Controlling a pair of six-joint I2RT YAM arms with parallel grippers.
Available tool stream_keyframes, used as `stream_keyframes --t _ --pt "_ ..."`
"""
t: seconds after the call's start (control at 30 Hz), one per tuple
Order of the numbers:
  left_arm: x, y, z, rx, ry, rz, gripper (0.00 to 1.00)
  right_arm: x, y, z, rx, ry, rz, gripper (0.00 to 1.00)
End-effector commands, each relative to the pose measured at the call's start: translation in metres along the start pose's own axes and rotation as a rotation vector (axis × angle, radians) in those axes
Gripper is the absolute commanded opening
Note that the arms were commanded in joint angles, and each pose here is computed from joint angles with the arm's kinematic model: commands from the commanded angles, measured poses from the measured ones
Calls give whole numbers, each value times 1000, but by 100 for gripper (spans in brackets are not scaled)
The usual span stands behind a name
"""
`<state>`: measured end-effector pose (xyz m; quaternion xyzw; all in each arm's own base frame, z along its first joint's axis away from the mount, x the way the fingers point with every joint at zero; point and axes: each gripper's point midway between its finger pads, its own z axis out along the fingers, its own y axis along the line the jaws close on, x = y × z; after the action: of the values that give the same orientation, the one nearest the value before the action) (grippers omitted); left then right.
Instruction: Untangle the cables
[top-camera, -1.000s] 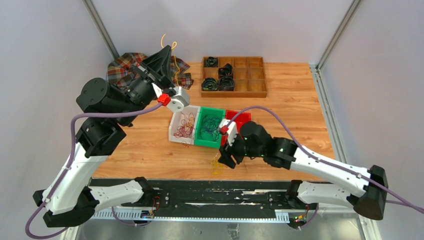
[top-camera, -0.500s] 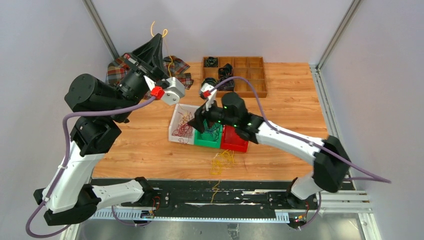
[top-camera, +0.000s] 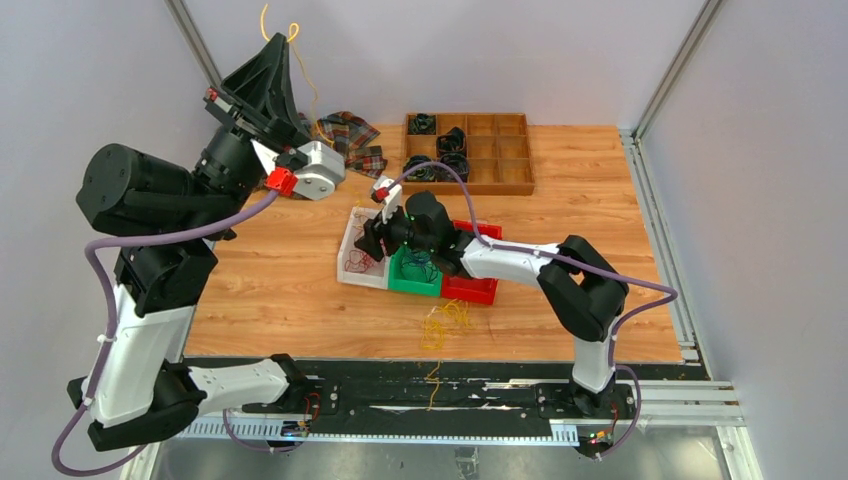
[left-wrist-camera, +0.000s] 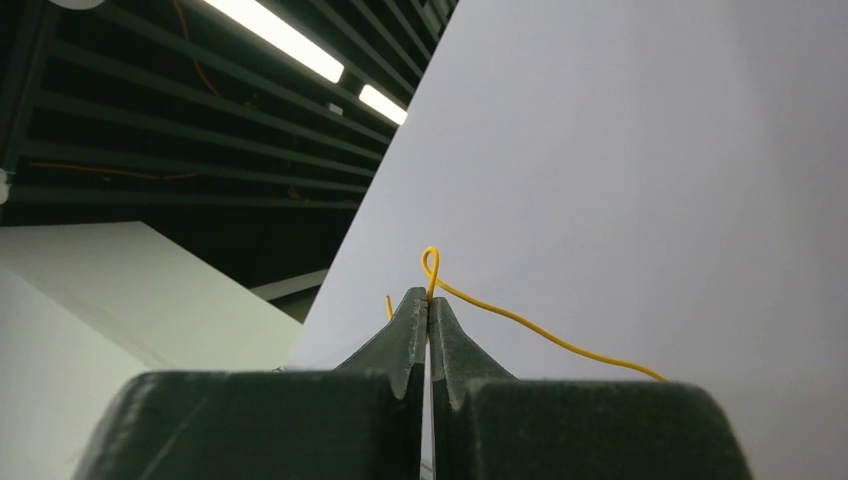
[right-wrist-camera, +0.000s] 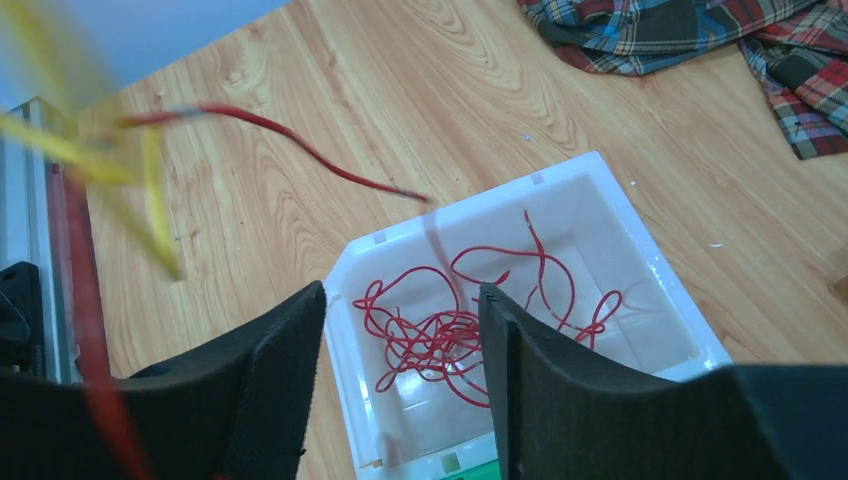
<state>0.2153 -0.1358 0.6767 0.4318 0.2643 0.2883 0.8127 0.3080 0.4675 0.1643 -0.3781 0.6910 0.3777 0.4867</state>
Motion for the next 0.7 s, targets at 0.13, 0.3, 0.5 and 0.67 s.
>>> stream_keyframes --t 0.13,0.3,0.5,0.67 --pt "-3 42 -5 -95 0 68 1 10 -8 1 -2 -28 11 26" --pt "-5 55 -7 -118 0 98 1 16 -10 -2 -9 -28 37 44" --pt "-3 49 -7 -92 8 133 1 8 2 -24 -41 -63 26 69" --pt "0 27 -7 -35 11 151 1 -25 21 -55 -111 -104 -5 70"
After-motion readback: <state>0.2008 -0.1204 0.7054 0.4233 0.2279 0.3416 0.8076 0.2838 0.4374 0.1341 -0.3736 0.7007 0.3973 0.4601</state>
